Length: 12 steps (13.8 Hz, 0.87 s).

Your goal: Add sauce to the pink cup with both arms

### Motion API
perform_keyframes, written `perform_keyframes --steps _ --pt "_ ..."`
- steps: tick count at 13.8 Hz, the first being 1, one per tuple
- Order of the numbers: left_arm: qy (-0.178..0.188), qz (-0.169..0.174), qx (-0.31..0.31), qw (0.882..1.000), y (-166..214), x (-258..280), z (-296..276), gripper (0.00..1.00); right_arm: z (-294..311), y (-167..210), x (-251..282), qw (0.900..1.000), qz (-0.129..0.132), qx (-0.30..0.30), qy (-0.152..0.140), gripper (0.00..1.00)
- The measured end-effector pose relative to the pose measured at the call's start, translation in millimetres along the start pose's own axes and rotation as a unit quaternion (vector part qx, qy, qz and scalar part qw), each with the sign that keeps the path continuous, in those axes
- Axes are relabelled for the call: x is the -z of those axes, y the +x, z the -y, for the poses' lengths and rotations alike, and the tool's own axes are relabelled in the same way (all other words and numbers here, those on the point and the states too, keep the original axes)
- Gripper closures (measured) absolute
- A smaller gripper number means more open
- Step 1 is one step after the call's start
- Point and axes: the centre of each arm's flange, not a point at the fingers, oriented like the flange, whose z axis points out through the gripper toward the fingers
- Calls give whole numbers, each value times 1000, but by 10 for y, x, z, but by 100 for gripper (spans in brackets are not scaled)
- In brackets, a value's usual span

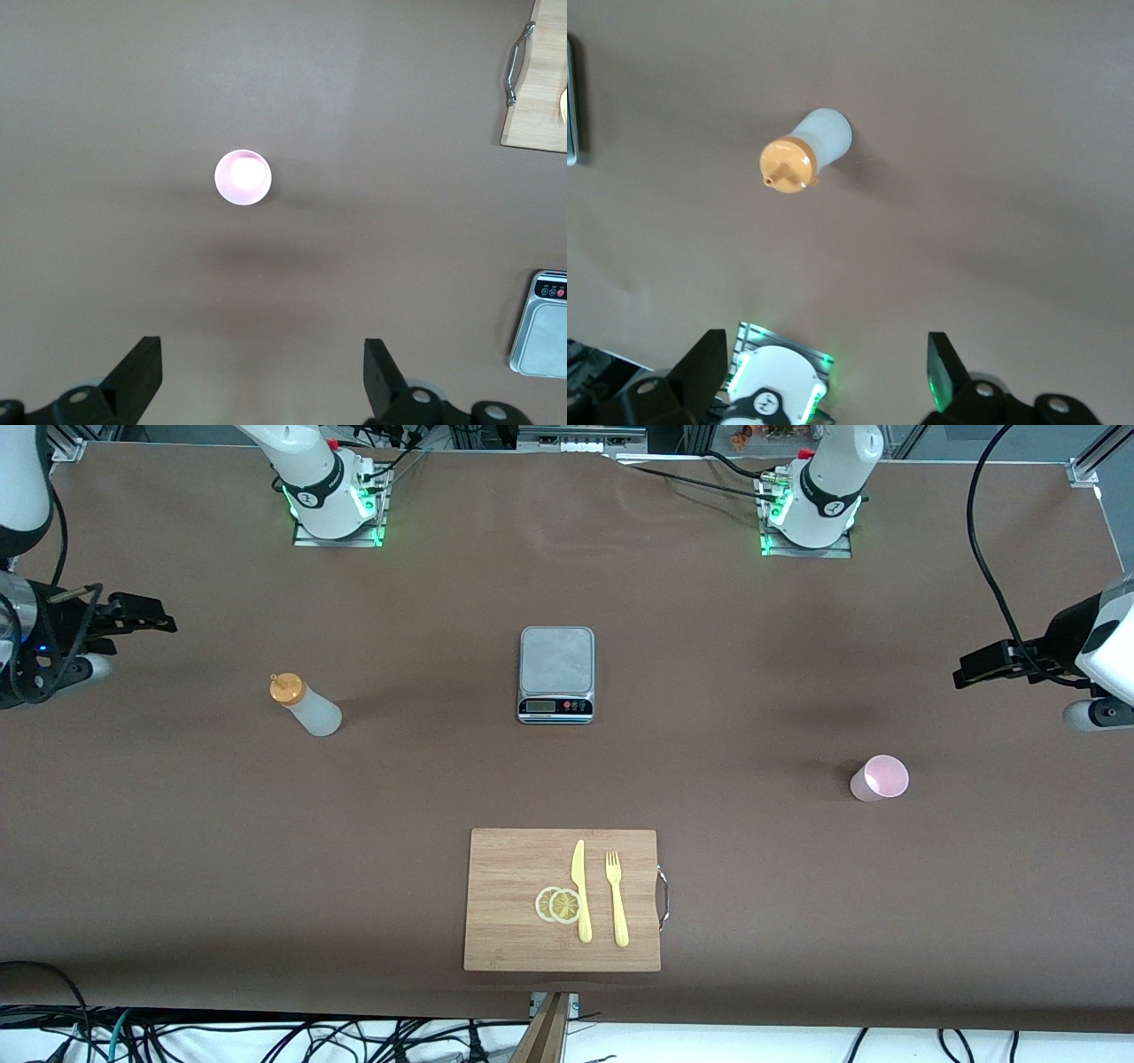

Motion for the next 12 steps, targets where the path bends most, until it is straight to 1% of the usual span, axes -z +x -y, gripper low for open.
perform_keyframes --steps 1,2,4,5,6,7,8,9,10,12 --pt "0 0 0 1000 2 -4 0 0 -86 -32 -33 1000 -7 22 11 0" --pt "0 1 0 1000 5 -7 2 0 -201 -79 -57 998 -21 57 24 0" --pt "0 1 0 1000 9 -12 2 0 -485 -207 -133 992 -50 106 43 0" --pt "0 1 0 1000 9 -13 1 0 -599 -258 -193 988 -69 123 57 0" --pt "0 1 0 1000 10 -14 2 0 -676 -298 -240 986 -79 130 67 0" --pt "0 1 0 1000 10 -15 0 0 -692 -310 -246 986 -83 125 70 1" --pt "0 1 0 1000 11 -14 1 0 -635 -293 -211 989 -78 102 67 2" --pt "0 1 0 1000 11 -14 1 0 -510 -256 -142 994 -66 72 57 2" --pt "0 1 0 1000 11 -15 1 0 -344 -198 -77 996 -52 50 43 2" --pt "0 1 0 1000 12 -15 1 0 -62 -84 -1 999 -36 15 18 1"
